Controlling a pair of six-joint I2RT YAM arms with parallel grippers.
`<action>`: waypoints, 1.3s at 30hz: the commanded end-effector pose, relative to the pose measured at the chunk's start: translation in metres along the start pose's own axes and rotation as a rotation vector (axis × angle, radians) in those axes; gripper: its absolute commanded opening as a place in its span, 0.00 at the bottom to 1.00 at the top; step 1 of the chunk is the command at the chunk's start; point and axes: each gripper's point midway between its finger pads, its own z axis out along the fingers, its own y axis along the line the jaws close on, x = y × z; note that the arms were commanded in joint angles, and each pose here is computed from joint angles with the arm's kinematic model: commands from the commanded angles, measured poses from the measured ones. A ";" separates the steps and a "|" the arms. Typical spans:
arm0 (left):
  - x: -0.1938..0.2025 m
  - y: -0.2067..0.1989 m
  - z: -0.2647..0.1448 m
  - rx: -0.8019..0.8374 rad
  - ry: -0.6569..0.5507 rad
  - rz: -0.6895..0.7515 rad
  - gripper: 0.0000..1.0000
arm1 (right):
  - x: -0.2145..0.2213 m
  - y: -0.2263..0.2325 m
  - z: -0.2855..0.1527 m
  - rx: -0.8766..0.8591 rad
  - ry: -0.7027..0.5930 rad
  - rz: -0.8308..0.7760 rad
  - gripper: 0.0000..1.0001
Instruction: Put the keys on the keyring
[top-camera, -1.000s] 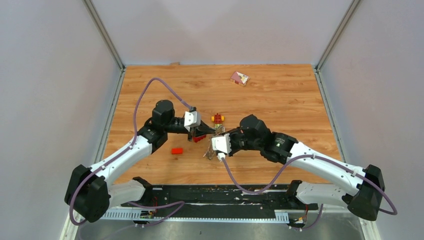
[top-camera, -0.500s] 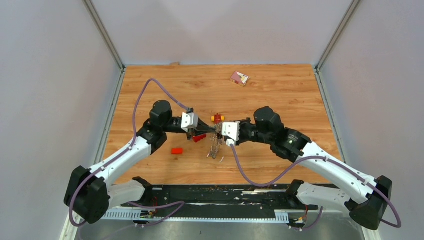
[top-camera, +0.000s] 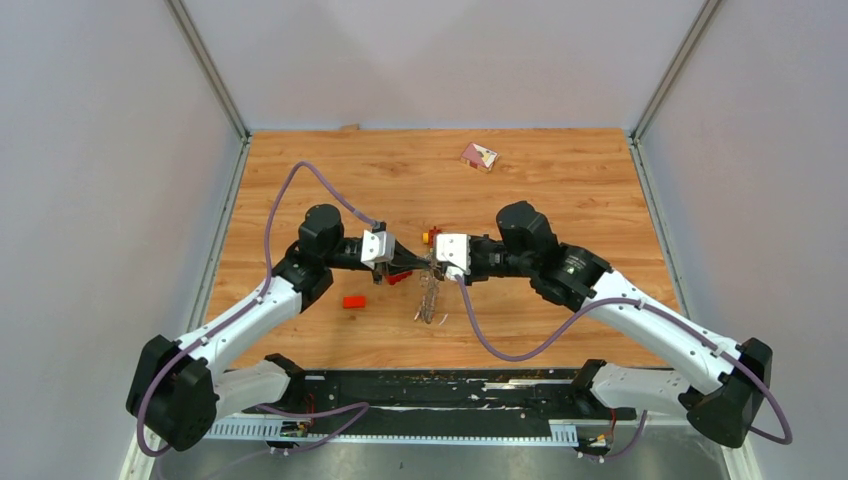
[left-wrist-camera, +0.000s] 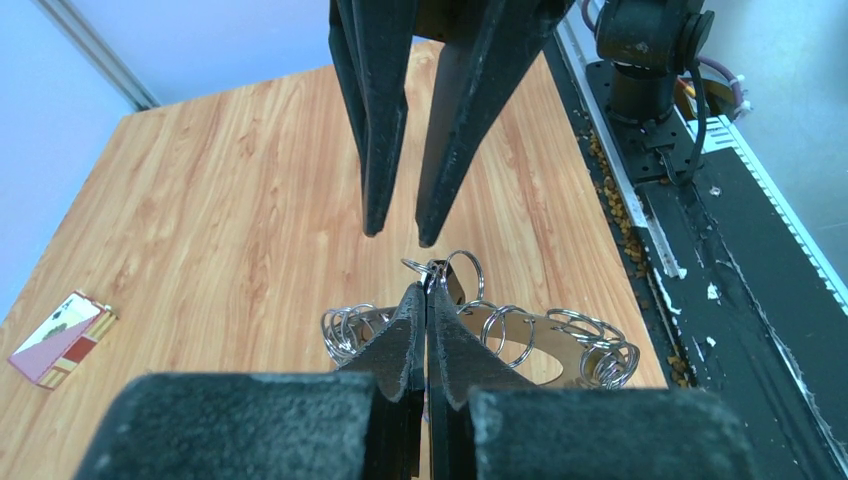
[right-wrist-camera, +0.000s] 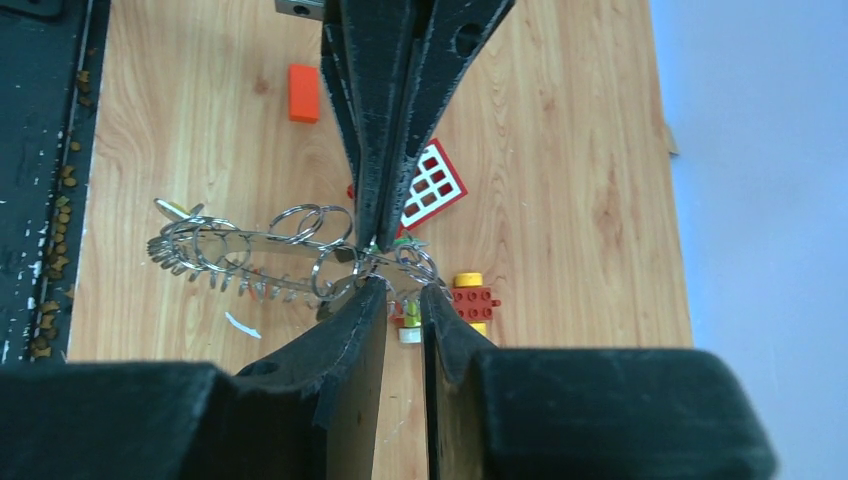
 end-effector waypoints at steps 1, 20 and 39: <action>-0.028 0.004 -0.001 -0.012 -0.062 0.100 0.00 | -0.015 0.002 -0.001 -0.039 -0.053 0.022 0.19; -0.032 0.005 -0.001 -0.033 -0.090 0.083 0.00 | -0.003 0.008 0.012 -0.074 -0.030 0.067 0.19; -0.031 0.012 -0.001 -0.091 -0.115 0.066 0.00 | -0.003 0.006 0.021 -0.080 -0.029 0.129 0.16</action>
